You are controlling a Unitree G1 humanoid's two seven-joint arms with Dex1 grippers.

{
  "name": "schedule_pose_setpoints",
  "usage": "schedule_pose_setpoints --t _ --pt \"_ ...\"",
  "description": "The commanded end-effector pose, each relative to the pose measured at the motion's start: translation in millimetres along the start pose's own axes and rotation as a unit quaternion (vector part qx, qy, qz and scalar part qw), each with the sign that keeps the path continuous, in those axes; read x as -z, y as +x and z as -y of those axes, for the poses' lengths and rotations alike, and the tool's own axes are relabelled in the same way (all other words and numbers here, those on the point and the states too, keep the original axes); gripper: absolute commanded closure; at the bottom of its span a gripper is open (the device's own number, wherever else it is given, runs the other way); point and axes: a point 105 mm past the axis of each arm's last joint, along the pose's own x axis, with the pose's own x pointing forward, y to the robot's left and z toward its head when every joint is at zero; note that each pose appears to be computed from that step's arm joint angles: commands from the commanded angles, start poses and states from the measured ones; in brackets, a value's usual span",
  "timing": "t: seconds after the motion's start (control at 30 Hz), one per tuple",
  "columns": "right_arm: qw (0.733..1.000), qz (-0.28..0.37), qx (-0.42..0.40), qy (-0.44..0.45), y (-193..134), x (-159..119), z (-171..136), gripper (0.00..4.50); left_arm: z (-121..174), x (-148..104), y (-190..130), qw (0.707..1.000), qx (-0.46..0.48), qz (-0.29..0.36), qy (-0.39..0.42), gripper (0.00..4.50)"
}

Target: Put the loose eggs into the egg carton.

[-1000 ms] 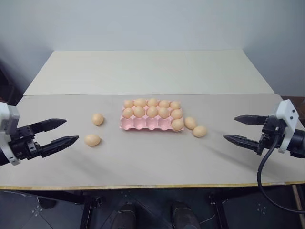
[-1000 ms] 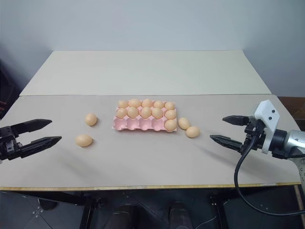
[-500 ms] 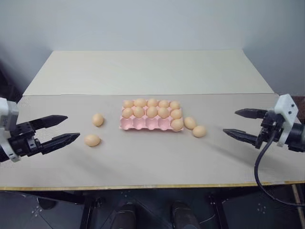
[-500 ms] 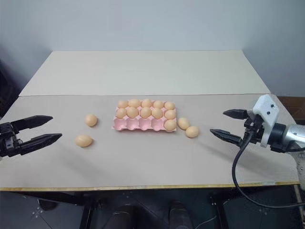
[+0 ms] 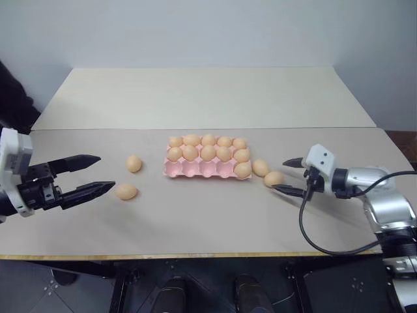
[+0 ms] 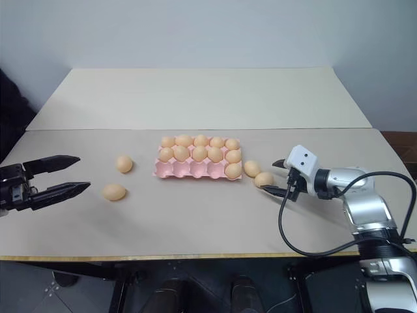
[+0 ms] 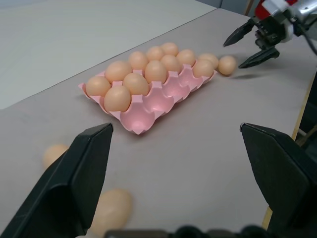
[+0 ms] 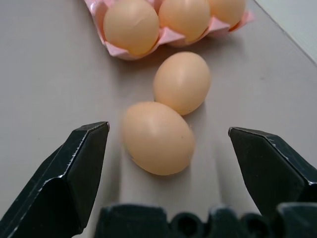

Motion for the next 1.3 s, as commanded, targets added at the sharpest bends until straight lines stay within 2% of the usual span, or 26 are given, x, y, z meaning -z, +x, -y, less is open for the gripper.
schedule_pose_setpoints --t 0.03,0.07,0.17,0.3,0.37,0.5,0.57,0.67,0.73,0.9,1.03,1.23,1.27,1.3 --pt "1.000 0.009 0.003 -0.025 8 -5 6 0.00 2 -7 -3 1.000 0.002 0.002 0.017 0.01" --pt "1.000 0.010 -0.001 -0.022 11 -5 6 0.00 3 -7 -4 1.000 0.001 0.002 0.017 0.01" --pt "1.000 0.010 -0.014 -0.023 17 -4 3 0.56 3 -8 -5 1.000 0.000 0.001 0.018 0.00" --pt "1.000 0.020 -0.010 -0.015 15 -7 3 1.94 1 -10 -7 1.000 -0.005 0.000 0.024 0.00" --pt "1.000 0.023 -0.001 -0.018 11 -11 4 2.15 1 -11 -7 1.000 -0.005 0.000 0.025 0.00" --pt "0.997 0.060 -0.024 -0.046 -16 -48 -6 2.15 1 -11 -10 1.000 -0.006 0.000 0.025 0.00" --pt "0.996 0.077 -0.033 -0.043 -18 -63 -12 2.15 1 -11 -10 1.000 -0.006 0.001 0.025 0.00" --pt "0.989 0.122 -0.049 -0.070 5 -93 -27 2.15 0 -11 -6 1.000 -0.005 0.009 0.021 0.00" --pt "0.989 0.127 -0.041 -0.069 25 -101 -28 2.15 0 -10 -4 1.000 -0.003 0.010 0.021 0.00" --pt "0.991 0.113 -0.014 -0.068 73 -109 -27 2.15 0 -11 -3 1.000 0.000 0.011 0.021 0.00" --pt "0.993 0.095 -0.012 -0.067 94 -105 -29 2.15 2 -11 -4 1.000 -0.001 0.010 0.022 0.00" --pt "0.991 0.111 -0.016 -0.074 99 -117 -34 0.27 3 -7 -5 1.000 -0.003 0.009 0.018 0.00" --pt "0.991 0.116 -0.009 -0.073 98 -122 -32 0.02 3 -7 -4 1.000 -0.003 0.010 0.018 0.00" --pt "0.990 0.122 -0.004 -0.071 94 -126 -30 0.02 2 -7 -4 1.000 -0.003 0.010 0.019 0.00"
